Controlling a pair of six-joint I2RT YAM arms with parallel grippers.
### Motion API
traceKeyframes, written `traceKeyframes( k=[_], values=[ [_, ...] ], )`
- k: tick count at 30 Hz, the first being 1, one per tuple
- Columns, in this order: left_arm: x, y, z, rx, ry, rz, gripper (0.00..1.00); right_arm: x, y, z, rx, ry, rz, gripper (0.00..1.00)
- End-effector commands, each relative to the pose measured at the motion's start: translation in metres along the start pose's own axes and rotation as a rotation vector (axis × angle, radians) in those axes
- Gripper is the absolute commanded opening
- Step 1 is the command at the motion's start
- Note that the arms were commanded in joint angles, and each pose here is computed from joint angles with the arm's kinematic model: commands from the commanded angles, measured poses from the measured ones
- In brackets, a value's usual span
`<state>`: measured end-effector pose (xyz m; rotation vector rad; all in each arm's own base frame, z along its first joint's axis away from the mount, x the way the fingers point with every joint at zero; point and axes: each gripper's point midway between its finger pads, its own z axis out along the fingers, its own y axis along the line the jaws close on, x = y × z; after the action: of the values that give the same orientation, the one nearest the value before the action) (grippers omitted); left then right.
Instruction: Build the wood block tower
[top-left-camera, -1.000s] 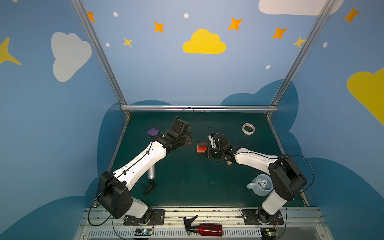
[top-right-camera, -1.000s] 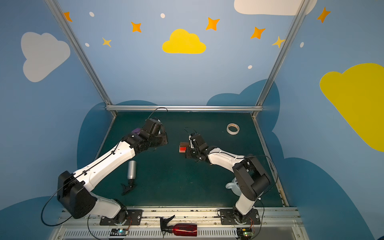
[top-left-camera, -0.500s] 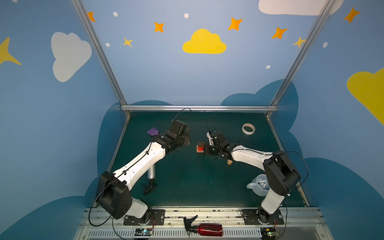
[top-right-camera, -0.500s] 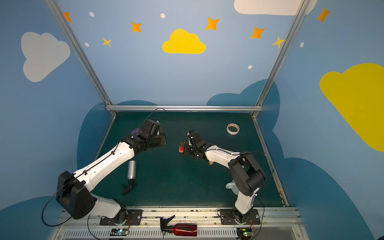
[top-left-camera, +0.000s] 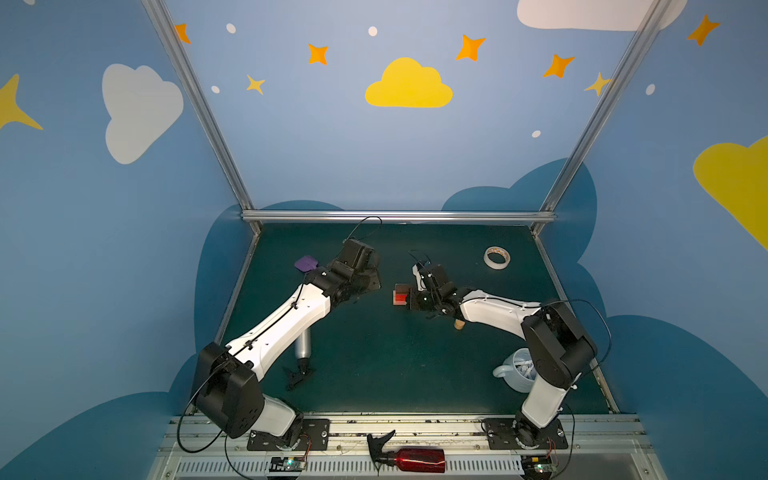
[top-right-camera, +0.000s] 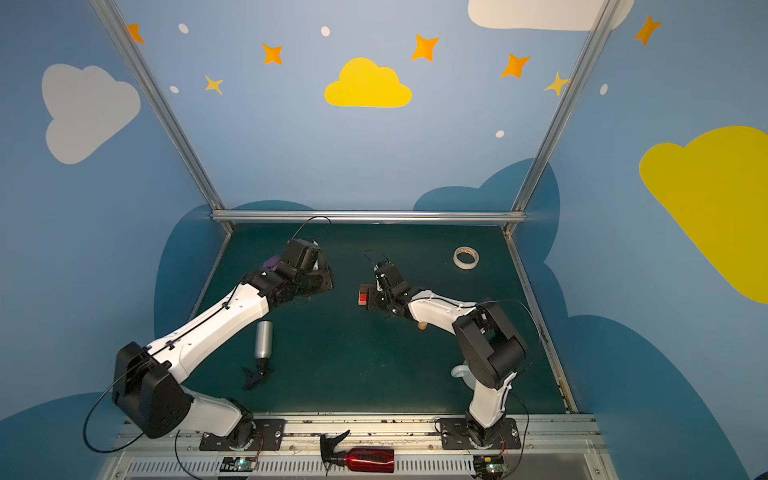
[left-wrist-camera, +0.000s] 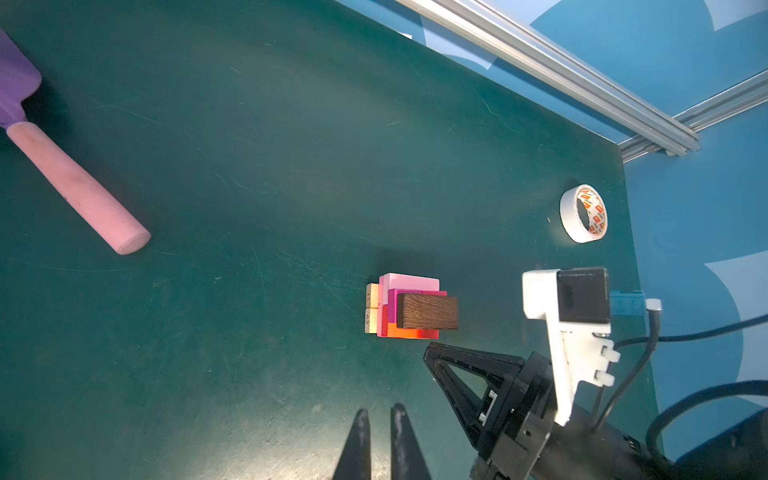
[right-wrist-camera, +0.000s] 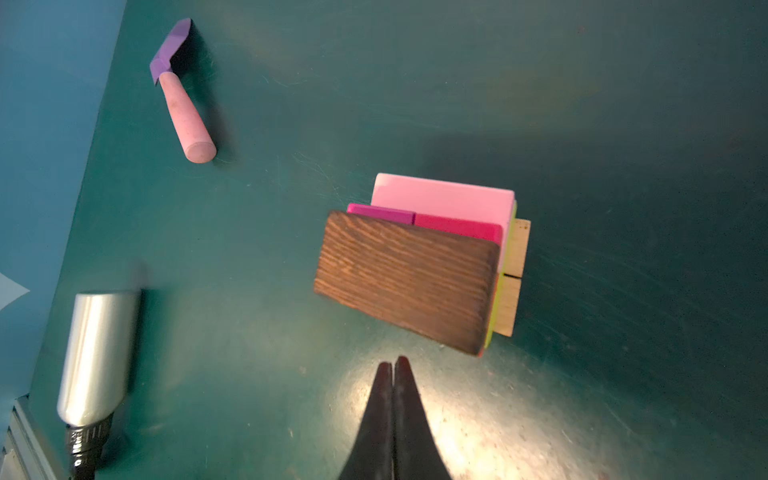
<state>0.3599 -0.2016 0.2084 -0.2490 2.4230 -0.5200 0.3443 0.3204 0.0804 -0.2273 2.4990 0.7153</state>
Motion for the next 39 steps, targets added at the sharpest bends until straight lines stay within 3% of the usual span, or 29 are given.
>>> traceKeyframes(
  k=[1,39],
  values=[
    [-0.005,0.000,-0.006,0.009,-0.019,-0.008,0.13,-0.012,0.010,0.002,-0.016,-0.032,0.001,0.00],
    [-0.004,0.004,-0.007,0.004,-0.020,-0.017,0.14,-0.015,0.014,0.012,-0.018,-0.031,0.008,0.00]
  ],
)
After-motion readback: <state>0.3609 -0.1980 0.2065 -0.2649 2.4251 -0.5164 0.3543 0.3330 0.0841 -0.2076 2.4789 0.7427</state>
